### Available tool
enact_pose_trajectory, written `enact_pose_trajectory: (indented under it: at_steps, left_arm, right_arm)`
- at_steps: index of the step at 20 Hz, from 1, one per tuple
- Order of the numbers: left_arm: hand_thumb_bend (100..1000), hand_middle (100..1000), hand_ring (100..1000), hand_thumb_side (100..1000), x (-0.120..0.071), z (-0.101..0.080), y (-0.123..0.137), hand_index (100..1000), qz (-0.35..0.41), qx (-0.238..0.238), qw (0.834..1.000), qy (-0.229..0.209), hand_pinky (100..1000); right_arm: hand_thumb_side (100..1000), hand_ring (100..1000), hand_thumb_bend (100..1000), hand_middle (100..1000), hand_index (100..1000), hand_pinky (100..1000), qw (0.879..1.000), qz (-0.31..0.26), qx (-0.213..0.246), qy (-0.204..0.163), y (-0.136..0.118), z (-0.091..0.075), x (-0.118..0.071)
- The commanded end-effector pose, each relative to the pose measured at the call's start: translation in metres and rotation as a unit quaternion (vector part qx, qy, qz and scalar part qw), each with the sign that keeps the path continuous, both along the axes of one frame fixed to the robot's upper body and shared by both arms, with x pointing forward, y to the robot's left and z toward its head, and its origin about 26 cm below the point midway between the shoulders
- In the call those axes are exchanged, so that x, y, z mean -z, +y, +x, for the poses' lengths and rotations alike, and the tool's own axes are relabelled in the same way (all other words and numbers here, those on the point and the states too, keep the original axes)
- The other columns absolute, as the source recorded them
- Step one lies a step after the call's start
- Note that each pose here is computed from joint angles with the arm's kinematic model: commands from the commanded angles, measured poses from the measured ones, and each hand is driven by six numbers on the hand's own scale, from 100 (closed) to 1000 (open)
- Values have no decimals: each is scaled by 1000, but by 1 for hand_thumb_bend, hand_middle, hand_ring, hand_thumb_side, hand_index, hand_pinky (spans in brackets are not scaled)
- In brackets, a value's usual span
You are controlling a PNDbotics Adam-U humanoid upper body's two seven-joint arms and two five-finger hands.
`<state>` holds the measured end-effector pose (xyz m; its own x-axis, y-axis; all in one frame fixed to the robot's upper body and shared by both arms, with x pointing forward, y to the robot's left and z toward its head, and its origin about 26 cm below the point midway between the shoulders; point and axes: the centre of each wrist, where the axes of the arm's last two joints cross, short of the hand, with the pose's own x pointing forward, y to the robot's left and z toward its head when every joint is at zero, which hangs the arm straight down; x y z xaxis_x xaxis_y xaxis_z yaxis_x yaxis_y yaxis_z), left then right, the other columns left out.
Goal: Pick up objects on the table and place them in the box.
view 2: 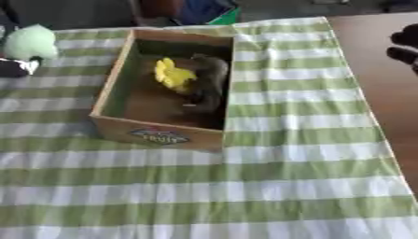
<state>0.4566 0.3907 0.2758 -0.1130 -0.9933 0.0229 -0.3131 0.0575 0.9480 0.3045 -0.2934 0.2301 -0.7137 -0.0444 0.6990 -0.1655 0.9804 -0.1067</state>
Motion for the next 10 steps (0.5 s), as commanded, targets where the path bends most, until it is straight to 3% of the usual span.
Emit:
enact_pose_trajectory:
  at_steps: [1, 5, 10]
  left_arm:
    - [100, 526, 669, 267, -33, -5, -18, 323, 18, 41, 998, -47, 572]
    - [100, 515, 639, 270, -48, -5, -54, 325, 25, 102, 992, -67, 556]
    - [100, 497, 590, 269, -54, -3, -96, 325, 15, 160, 985, -62, 525]
  right_arm:
    - [1000, 776, 100, 670, 832, 788, 1000, -1, -1, -16, -1, -3, -9]
    - [1000, 776, 100, 670, 832, 787, 1000, 3, -5, -16, 1, -3, -10]
    - [1000, 776, 100, 670, 832, 786, 1000, 9, -11, -17, 3, -2, -11]
